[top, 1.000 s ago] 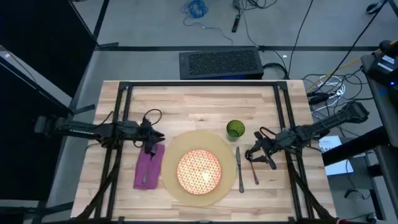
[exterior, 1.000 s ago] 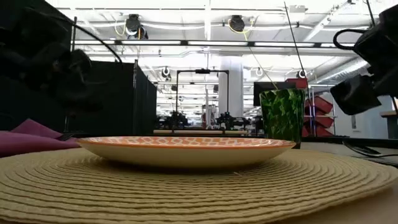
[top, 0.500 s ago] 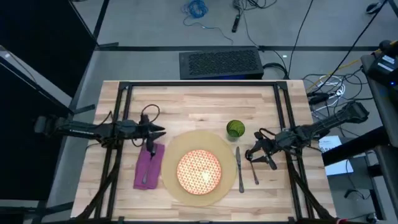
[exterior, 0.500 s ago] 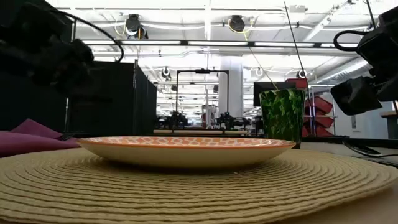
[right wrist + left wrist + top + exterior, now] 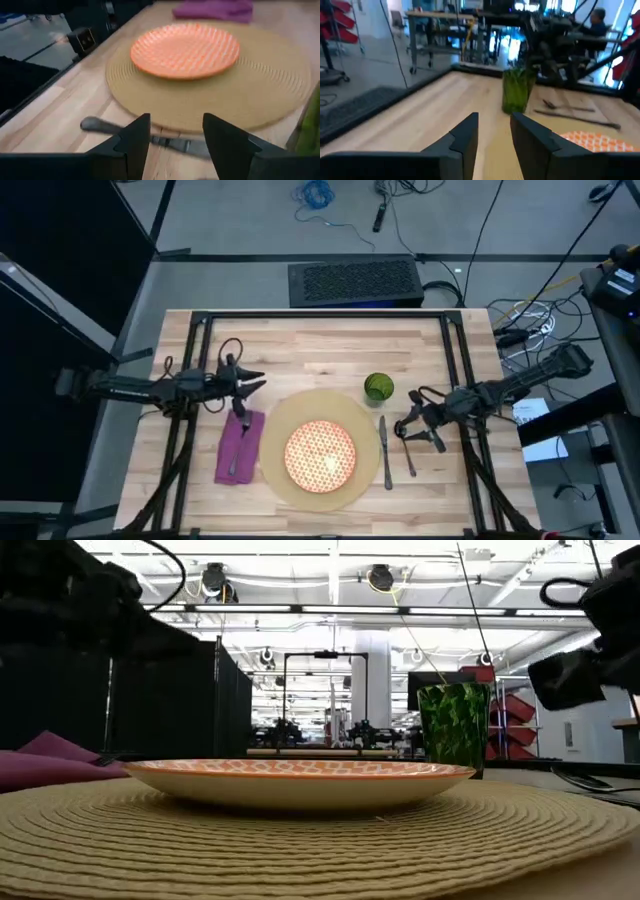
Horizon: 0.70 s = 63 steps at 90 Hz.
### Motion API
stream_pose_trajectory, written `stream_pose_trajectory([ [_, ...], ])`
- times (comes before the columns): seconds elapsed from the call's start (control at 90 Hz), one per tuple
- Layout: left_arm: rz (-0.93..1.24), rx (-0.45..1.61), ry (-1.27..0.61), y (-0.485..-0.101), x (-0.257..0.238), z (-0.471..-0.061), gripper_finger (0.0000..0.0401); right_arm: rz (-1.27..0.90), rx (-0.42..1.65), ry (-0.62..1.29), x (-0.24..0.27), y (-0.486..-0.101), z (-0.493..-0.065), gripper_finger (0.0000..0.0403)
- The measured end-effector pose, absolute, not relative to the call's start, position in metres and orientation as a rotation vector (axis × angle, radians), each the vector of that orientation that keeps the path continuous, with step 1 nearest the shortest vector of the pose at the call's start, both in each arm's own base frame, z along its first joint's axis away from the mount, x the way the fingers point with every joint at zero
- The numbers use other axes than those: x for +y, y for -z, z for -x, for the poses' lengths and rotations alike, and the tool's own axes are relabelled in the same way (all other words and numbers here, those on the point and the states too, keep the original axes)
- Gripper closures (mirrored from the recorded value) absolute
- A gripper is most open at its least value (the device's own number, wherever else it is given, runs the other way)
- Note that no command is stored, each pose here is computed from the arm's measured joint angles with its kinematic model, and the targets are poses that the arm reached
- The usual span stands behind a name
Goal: Set table place
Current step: Return to Home Position
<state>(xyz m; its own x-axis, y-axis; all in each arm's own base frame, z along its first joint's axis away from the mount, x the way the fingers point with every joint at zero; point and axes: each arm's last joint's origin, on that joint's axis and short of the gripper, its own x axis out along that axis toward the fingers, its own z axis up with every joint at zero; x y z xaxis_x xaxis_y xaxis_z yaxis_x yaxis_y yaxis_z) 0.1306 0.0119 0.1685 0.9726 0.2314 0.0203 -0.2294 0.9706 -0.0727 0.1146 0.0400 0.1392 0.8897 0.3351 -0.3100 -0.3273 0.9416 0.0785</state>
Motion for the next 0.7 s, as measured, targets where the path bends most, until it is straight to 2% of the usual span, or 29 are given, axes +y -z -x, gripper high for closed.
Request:
stream_pose_trajectory([
  [0.122, 0.047, -0.127, -0.207, -0.180, 0.011, -0.123, 0.0302, -0.007, 0.269, -0.348, 0.039, -0.145, -0.113, 0.0234],
  [0.467, 0.000, -0.213, -0.208, -0.188, 0.010, -0.108, 0.0302, 0.053, 0.059, -0.357, 0.036, -0.163, -0.104, 0.0234],
  [0.7, 0.001, -0.194, -0.209, -0.186, 0.010, -0.104, 0.0302, 0.074, 0.052, -0.358, 0.034, -0.163, -0.098, 0.0234],
])
